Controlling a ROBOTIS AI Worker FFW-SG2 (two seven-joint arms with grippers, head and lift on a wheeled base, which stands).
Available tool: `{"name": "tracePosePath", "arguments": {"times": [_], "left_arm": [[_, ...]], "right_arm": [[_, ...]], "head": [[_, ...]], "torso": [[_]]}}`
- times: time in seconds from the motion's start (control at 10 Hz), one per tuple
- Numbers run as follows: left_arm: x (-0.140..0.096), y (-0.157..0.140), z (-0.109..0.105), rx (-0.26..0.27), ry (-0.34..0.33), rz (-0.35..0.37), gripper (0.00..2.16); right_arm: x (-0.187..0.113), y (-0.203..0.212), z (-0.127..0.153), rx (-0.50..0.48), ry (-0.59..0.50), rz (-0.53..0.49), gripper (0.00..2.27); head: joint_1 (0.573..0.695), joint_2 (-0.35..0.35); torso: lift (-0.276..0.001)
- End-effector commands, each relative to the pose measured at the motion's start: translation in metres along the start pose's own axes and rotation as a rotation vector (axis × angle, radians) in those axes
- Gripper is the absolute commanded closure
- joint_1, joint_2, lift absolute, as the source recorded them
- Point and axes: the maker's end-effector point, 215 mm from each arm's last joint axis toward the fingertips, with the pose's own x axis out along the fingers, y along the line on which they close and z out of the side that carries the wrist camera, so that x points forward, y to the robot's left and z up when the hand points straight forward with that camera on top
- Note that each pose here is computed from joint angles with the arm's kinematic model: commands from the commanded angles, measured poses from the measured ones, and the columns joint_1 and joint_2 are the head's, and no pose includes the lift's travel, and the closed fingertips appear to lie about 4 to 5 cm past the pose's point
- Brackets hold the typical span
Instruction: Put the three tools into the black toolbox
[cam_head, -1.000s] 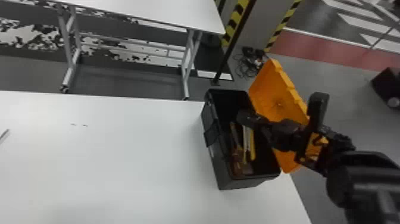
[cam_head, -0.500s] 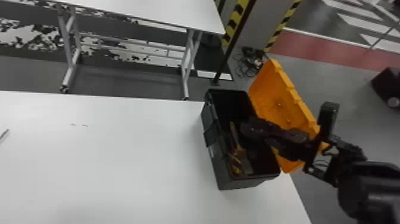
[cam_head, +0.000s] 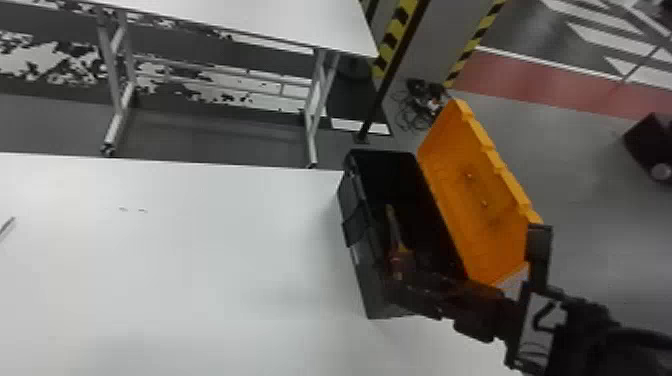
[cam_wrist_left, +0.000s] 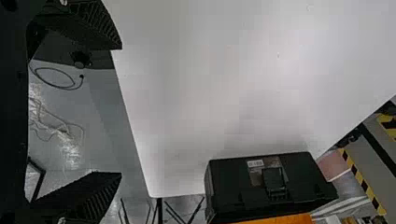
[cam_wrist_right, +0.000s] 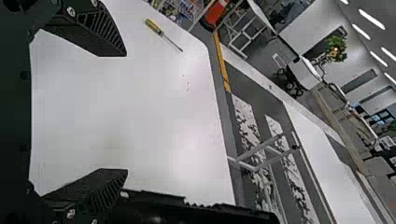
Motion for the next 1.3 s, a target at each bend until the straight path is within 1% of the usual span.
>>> {"name": "tracePosePath", "arguments": {"times": [0.0,0.1,0.2,0.3,0.4,0.5,0.6,0.7,0.8,0.9,1.1,1.2], "left_arm": [[-0.016,0.021,0.021,0.001,-0.044,0.063,0.06],[-0.037,0.040,0.039,0.005,-0.093,0.126,0.06],[-0.061,0.060,0.057,0.005,-0.147,0.190,0.06],[-0.088,0.079,0.088,0.035,-0.209,0.276,0.07],[-0.116,0.092,0.118,0.085,-0.251,0.360,0.09],[-0.140,0.098,0.143,0.149,-0.267,0.416,0.09],[-0.156,0.098,0.165,0.191,-0.288,0.440,0.09],[-0.164,0.103,0.171,0.208,-0.273,0.454,0.08],[-0.169,0.111,0.174,0.208,-0.262,0.471,0.08],[-0.174,0.115,0.182,0.205,-0.271,0.475,0.08],[-0.176,0.130,0.212,0.235,-0.245,0.539,0.08],[-0.178,0.138,0.227,0.234,-0.238,0.562,0.08]], "right_arm": [[0.008,0.022,-0.017,0.081,-0.032,0.051,0.08],[0.014,0.030,-0.028,0.096,-0.020,0.061,0.08],[0.020,0.038,-0.034,0.111,-0.025,0.077,0.08],[0.025,0.045,-0.039,0.106,-0.036,0.093,0.08],[0.029,0.050,-0.040,0.115,-0.038,0.103,0.08],[0.032,0.051,-0.040,0.108,-0.041,0.105,0.08],[0.033,0.052,-0.040,0.107,-0.041,0.105,0.08],[0.033,0.052,-0.038,0.101,-0.045,0.105,0.08],[0.033,0.050,-0.038,0.095,-0.045,0.099,0.08],[0.033,0.049,-0.036,0.090,-0.045,0.101,0.07],[0.032,0.048,-0.038,0.091,-0.041,0.107,0.08],[0.030,0.047,-0.039,0.096,-0.041,0.108,0.08]], "head": [[0.695,-0.350],[0.695,-0.282],[0.695,-0.185],[0.695,-0.067],[0.695,0.057],[0.695,0.162],[0.695,0.206],[0.695,0.255],[0.695,0.283],[0.695,0.306],[0.695,0.321],[0.695,0.329]], "torso": [[-0.051],[-0.051],[-0.051],[-0.051],[-0.051],[-0.051],[-0.051],[-0.051],[-0.051],[-0.051],[-0.051],[-0.051]]}}
